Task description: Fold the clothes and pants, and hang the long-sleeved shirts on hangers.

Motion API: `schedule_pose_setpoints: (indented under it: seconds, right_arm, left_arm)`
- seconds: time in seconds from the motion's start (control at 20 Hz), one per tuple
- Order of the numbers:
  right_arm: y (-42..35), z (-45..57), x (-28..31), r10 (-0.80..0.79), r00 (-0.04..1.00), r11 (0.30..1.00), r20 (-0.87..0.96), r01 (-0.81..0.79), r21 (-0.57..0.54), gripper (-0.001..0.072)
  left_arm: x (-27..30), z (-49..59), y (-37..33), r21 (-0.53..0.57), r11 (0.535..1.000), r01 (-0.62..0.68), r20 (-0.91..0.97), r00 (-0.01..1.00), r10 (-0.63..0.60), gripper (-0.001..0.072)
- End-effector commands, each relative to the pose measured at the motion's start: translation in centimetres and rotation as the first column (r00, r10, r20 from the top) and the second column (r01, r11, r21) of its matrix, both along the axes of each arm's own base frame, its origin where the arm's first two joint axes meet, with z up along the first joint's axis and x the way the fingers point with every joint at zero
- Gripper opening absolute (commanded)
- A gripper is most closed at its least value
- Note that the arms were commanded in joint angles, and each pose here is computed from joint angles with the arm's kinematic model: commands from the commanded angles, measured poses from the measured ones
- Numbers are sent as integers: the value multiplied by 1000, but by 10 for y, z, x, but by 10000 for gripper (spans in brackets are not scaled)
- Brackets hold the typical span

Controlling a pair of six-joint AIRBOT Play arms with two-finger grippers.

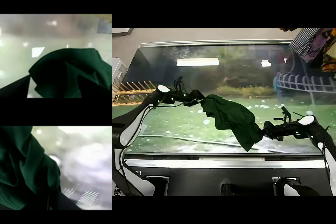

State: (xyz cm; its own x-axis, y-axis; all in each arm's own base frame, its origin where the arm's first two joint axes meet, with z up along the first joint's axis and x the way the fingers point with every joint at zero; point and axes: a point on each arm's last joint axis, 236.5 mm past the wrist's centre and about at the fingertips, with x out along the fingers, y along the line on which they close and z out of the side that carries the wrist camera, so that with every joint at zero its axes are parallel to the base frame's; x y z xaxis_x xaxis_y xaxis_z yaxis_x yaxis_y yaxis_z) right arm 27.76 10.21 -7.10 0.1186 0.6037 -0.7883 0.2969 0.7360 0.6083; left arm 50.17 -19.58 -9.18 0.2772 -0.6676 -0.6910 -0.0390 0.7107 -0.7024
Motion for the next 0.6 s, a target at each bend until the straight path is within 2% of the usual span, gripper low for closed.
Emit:
schedule_pose_setpoints:
  seconds: [0.0,0.1,0.15,0.2,0.25,0.4,0.55]
  right_arm:
    - [1,1,0,-2,1000,1000,1,2,5,32]
    - [1,1,0,-2,1000,1000,1,2,5,32]
    - [1,1,1,-2,1000,1000,2,2,5,32]
    - [1,1,1,-2,1000,1000,2,2,5,32]
    - [1,1,1,-3,1000,1000,2,3,5,32]
    - [0,3,4,-6,1000,1000,24,6,-4,31]
    - [-8,24,24,-23,989,999,146,29,-42,30]
  left_arm:
    - [1,-12,-6,-15,1000,-23,-27,999,23,647]
    - [1,-15,-11,-24,999,-32,-32,999,32,536]
    - [3,-16,-11,-23,999,-40,-26,999,39,365]
    - [6,-14,-11,-28,998,-50,-22,999,49,133]
    - [8,-12,-9,-34,998,-60,-19,998,59,22]
    - [22,3,0,-44,996,-74,15,997,75,20]
    - [40,37,7,-71,996,-55,75,995,60,19]
